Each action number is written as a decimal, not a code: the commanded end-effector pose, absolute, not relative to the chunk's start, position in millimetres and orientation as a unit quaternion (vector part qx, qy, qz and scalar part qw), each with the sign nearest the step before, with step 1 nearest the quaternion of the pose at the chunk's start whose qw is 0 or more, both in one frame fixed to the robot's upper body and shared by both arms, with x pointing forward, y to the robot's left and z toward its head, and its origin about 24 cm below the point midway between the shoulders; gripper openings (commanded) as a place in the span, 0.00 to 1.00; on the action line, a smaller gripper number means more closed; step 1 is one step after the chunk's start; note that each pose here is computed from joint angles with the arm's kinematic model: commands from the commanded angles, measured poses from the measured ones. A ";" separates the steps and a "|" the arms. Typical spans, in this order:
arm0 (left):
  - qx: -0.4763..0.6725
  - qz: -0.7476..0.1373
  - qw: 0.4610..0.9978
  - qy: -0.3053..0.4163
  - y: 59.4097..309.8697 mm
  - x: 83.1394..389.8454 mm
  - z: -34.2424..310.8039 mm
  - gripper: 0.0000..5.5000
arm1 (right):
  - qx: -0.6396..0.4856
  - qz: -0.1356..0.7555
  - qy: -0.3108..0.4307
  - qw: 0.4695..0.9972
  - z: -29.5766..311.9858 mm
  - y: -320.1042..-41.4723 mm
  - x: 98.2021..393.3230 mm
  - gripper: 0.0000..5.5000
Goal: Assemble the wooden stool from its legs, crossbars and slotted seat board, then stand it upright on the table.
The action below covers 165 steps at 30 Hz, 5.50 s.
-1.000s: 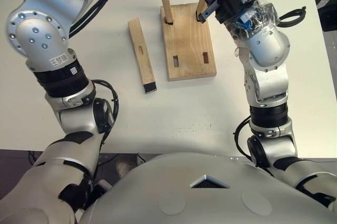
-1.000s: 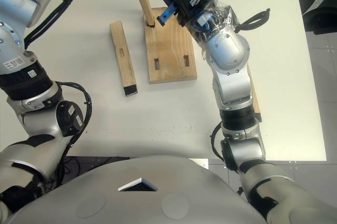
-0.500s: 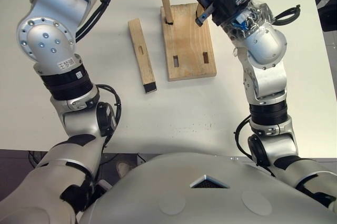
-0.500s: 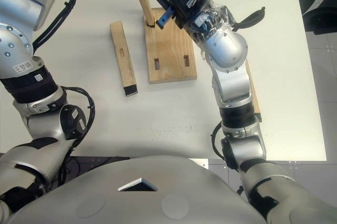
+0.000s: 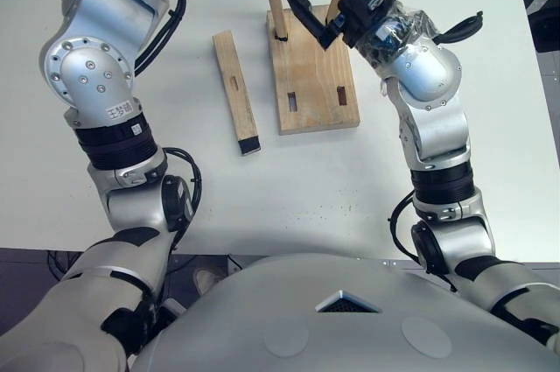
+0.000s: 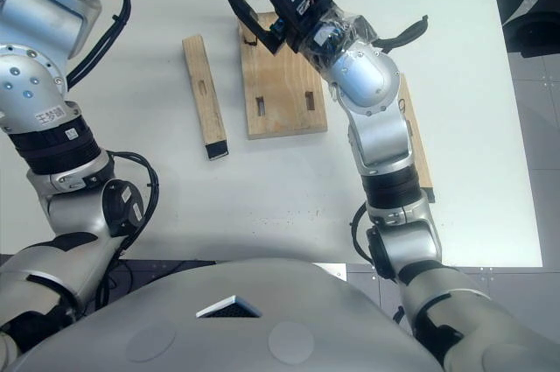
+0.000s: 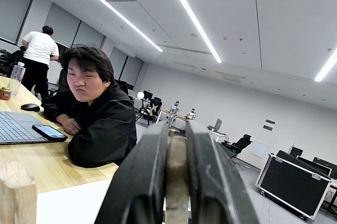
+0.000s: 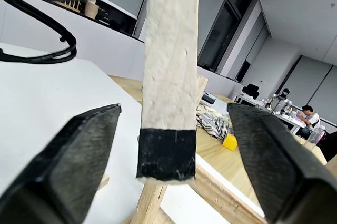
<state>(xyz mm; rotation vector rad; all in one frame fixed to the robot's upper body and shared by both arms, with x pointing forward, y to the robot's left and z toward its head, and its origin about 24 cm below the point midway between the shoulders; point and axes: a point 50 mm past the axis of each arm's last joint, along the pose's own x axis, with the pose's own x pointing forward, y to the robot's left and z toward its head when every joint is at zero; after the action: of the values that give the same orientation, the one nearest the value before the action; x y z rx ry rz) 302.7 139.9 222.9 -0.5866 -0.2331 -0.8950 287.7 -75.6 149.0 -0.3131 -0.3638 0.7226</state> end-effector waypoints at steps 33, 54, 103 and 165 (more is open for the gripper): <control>-0.190 -0.408 0.889 -0.084 128.0 300.3 192.6 0.16 | -0.160 0.370 -0.117 0.908 144.0 -71.4 294.8 0.24; -0.182 -0.046 0.966 0.176 211.9 277.8 120.6 0.07 | -0.250 0.199 0.079 0.944 78.0 -120.6 305.5 0.56; -0.002 0.004 0.992 0.122 197.5 258.7 24.8 0.07 | -0.258 0.251 0.064 0.931 68.4 -106.4 302.9 0.56; -0.124 -0.474 0.871 0.004 231.3 251.4 242.7 0.36 | 0.340 0.587 -0.045 0.733 215.5 -155.3 302.7 0.98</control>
<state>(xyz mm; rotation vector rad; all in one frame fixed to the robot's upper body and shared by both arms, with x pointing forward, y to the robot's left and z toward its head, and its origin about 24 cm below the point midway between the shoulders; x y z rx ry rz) 258.0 242.0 226.7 -0.2411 0.0376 -0.8725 305.0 -154.8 196.6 0.6836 -0.0612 1.2065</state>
